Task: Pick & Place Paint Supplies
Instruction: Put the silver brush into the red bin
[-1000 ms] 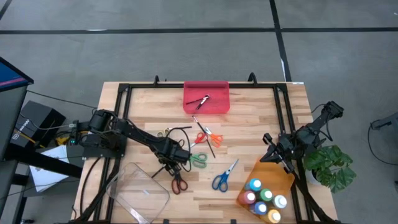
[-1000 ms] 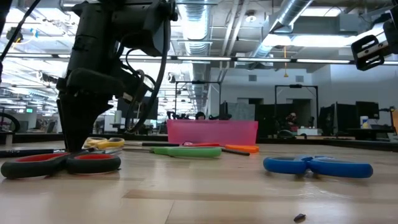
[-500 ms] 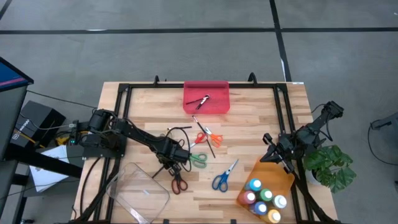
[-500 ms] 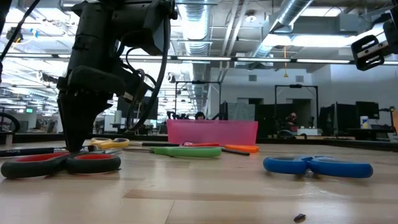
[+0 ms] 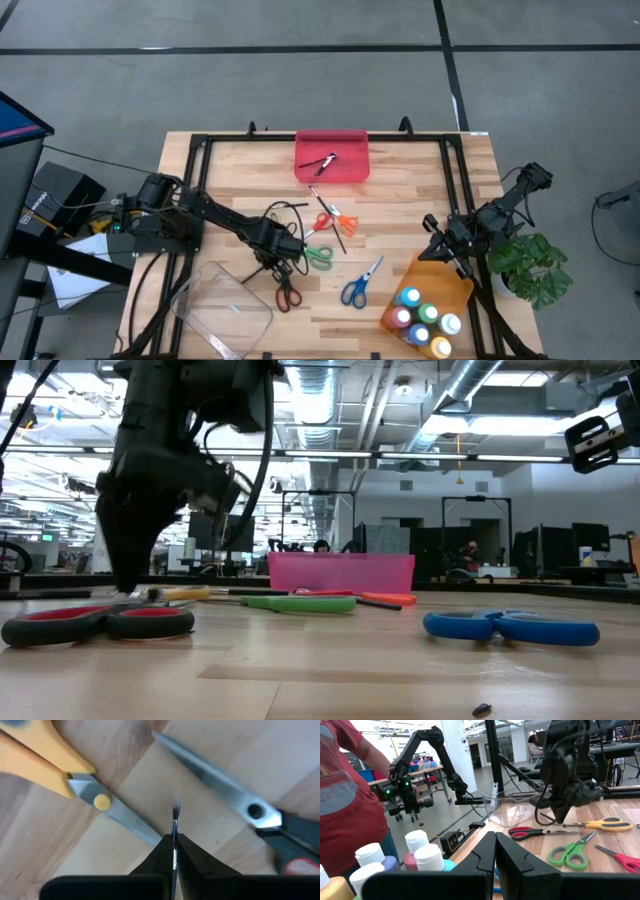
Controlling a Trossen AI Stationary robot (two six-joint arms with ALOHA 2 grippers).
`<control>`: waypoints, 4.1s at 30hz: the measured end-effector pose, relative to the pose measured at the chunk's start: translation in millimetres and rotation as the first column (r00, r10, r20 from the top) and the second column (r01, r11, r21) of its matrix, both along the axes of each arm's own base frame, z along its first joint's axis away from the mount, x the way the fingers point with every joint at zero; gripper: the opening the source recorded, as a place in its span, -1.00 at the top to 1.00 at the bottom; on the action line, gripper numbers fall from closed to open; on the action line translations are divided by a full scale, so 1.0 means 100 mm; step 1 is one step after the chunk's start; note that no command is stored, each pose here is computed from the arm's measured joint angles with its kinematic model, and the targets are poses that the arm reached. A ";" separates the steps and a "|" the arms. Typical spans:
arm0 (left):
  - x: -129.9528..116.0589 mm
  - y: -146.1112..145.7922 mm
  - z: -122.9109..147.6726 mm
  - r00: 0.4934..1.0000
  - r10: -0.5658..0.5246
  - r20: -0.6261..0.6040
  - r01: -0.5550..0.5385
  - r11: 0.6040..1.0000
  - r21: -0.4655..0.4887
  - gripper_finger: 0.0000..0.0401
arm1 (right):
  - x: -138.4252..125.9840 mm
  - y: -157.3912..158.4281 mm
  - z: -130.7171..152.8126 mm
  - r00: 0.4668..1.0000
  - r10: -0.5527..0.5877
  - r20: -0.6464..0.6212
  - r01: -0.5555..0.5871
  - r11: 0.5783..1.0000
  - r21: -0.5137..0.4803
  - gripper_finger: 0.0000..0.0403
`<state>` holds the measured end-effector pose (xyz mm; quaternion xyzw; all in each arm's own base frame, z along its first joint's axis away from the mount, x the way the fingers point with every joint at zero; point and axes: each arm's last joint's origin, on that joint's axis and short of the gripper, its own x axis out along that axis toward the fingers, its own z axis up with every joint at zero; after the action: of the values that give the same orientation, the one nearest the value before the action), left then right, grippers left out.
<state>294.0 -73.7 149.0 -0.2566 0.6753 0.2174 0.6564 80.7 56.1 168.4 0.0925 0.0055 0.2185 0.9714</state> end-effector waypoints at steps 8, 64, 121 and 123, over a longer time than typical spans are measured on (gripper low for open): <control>-0.03 0.21 0.35 0.989 0.066 0.131 -0.064 0.998 -0.021 1.00 | 0.00 0.00 0.00 1.000 0.000 0.000 0.000 1.000 0.000 0.96; -0.47 0.78 2.90 -0.574 0.054 0.817 0.019 0.998 -0.052 1.00 | 0.00 0.00 0.00 1.000 -0.001 0.000 0.001 1.000 0.001 0.96; -0.27 1.70 2.11 0.322 -0.341 0.883 -0.465 0.756 0.461 1.00 | 0.00 0.00 0.00 1.000 0.000 0.000 0.000 1.000 0.000 0.96; -0.20 1.79 2.00 0.362 -0.324 0.874 -0.462 0.752 0.470 1.00 | 0.00 0.00 0.00 1.000 0.000 0.000 0.000 1.000 0.000 0.96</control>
<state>274.3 105.0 349.1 -0.1162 0.0477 0.2843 0.9505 80.7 56.0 168.4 0.0927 0.0054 0.2183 0.9715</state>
